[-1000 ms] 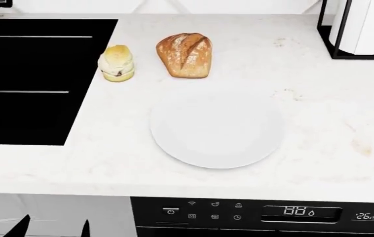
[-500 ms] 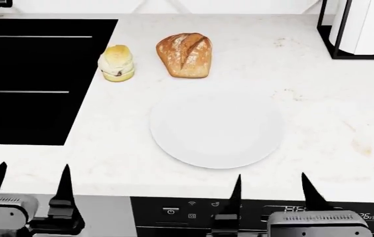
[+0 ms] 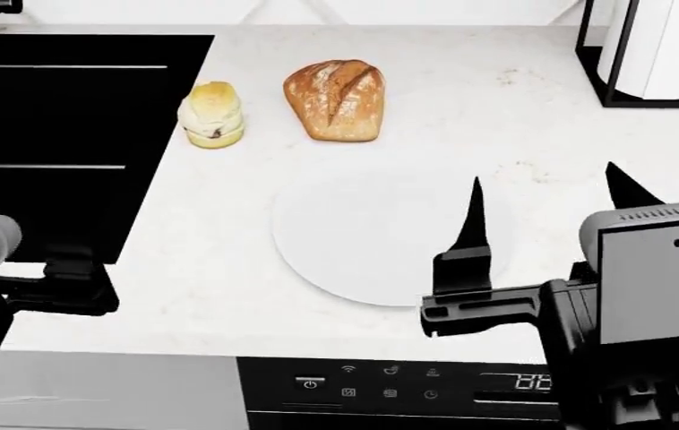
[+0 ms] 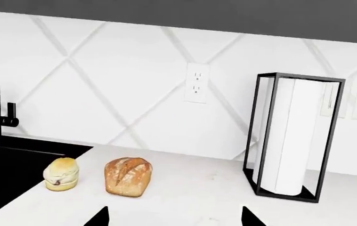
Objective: Place the pastries on the plates.
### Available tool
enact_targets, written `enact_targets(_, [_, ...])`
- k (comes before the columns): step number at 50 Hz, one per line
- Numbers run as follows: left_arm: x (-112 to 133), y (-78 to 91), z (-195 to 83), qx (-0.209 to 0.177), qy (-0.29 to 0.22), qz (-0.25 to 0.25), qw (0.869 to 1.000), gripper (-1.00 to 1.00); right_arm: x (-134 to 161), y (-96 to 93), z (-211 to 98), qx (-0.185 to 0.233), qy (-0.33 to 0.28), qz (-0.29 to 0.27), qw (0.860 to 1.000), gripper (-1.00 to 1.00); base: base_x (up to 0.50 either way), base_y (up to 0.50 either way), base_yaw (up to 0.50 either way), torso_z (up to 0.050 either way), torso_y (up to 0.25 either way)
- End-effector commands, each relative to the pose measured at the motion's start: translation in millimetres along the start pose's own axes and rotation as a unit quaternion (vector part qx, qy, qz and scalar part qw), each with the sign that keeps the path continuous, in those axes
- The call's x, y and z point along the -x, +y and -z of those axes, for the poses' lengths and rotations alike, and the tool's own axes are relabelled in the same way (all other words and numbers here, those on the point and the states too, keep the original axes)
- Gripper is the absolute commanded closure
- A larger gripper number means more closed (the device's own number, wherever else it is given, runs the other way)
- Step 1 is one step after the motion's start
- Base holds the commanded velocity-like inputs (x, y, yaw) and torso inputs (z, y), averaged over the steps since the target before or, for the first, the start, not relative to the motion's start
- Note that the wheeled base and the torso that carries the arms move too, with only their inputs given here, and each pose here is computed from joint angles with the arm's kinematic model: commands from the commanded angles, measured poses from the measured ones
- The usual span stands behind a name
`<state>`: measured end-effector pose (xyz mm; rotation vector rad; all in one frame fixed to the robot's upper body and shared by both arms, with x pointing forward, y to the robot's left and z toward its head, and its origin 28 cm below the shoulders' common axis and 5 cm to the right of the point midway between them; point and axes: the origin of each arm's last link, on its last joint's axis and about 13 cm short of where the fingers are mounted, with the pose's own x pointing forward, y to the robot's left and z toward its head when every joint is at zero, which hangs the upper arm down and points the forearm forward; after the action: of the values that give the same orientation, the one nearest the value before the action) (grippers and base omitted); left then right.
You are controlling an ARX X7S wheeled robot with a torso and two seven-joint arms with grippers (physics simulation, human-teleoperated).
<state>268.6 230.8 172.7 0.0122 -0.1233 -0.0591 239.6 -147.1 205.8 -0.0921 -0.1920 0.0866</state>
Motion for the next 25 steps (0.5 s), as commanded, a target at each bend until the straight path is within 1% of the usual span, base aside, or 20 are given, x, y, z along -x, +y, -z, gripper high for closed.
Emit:
enact_targets(1, [-15.0, 14.2, -9.1, -0.008, 0.014, -0.018, 1.0, -1.0, -5.9, -16.7, -13.4, -0.001, 0.017, -0.02, 1.0, -1.0, 0.19, -0.03, 0.0, 0.0, 0.0])
enact_targets(3, [-13.2, 14.9, -8.5, -0.002, 0.018, -0.012, 1.0, -1.0, -3.1, -18.4, -12.8, -0.001, 0.018, -0.023, 1.0, -1.0, 0.19, -0.09, 0.0, 0.0, 0.0])
enact_targets(4, [-11.8, 15.7, -7.2, -0.012, 0.009, -0.022, 1.0, -1.0, -0.9, -21.6, -14.4, -0.002, 0.012, -0.008, 1.0, -1.0, 0.33, -0.09, 0.0, 0.0, 0.0])
enact_targets(5, [-11.0, 16.0, -4.5, -0.007, 0.012, -0.021, 1.0, -1.0, 0.7, -23.7, -16.1, -0.009, 0.0, -0.003, 1.0, -1.0, 0.38, -0.1, 0.0, 0.0, 0.0])
enact_targets(6, [-10.6, 16.6, -0.3, 0.002, 0.021, -0.02, 1.0, -1.0, 1.2, -24.6, -15.2, -0.012, 0.004, -0.005, 1.0, -1.0, 0.45, -0.09, 0.0, 0.0, 0.0])
enact_targets(7, [-10.7, 17.1, 1.0, 0.0, 0.022, -0.02, 1.0, -1.0, 1.3, -24.8, -14.7, -0.011, 0.004, -0.005, 1.0, -1.0, 0.46, -0.1, 0.0, 0.0, 0.0])
enact_targets(11, [-11.6, 17.3, -0.1, -0.001, 0.023, -0.021, 1.0, -1.0, -0.5, -24.7, -13.8, -0.01, 0.011, -0.012, 1.0, -1.0, 0.47, -0.09, 0.0, 0.0, 0.0])
enact_targets(13, [-11.4, 16.6, -1.3, 0.002, 0.022, -0.019, 1.0, -1.0, -1.9, -23.8, -13.5, -0.018, 0.01, -0.017, 1.0, -1.0, 0.5, -0.1, 0.0, 0.0, 0.0])
enact_targets(14, [-10.8, 15.9, -0.3, -0.006, 0.024, -0.014, 1.0, -1.0, -2.3, -23.3, -13.1, -0.017, 0.012, -0.018, 1.0, -1.0, 0.5, -0.09, 0.0, 0.0, 0.0])
enact_targets(15, [-10.5, 16.3, -0.5, 0.0, 0.024, -0.014, 1.0, -1.0, -2.9, -22.5, -13.0, -0.019, 0.011, -0.02, 1.0, -1.0, 0.5, -0.1, 0.0, 0.0, 0.0])
enact_targets(18, [-10.2, 18.7, 0.0, 0.001, 0.025, -0.018, 1.0, -1.0, -3.7, -20.8, -12.2, -0.003, 0.021, -0.03, 0.999, -1.0, 0.5, -0.1, 0.0, 0.0, 0.0])
enact_targets(25, [-8.4, 20.3, 0.3, -0.002, 0.025, -0.022, 0.999, -1.0, -2.9, -20.4, -10.5, -0.007, 0.021, -0.028, 0.999, -1.0, 0.5, -0.07, 0.0, 0.0, 0.0])
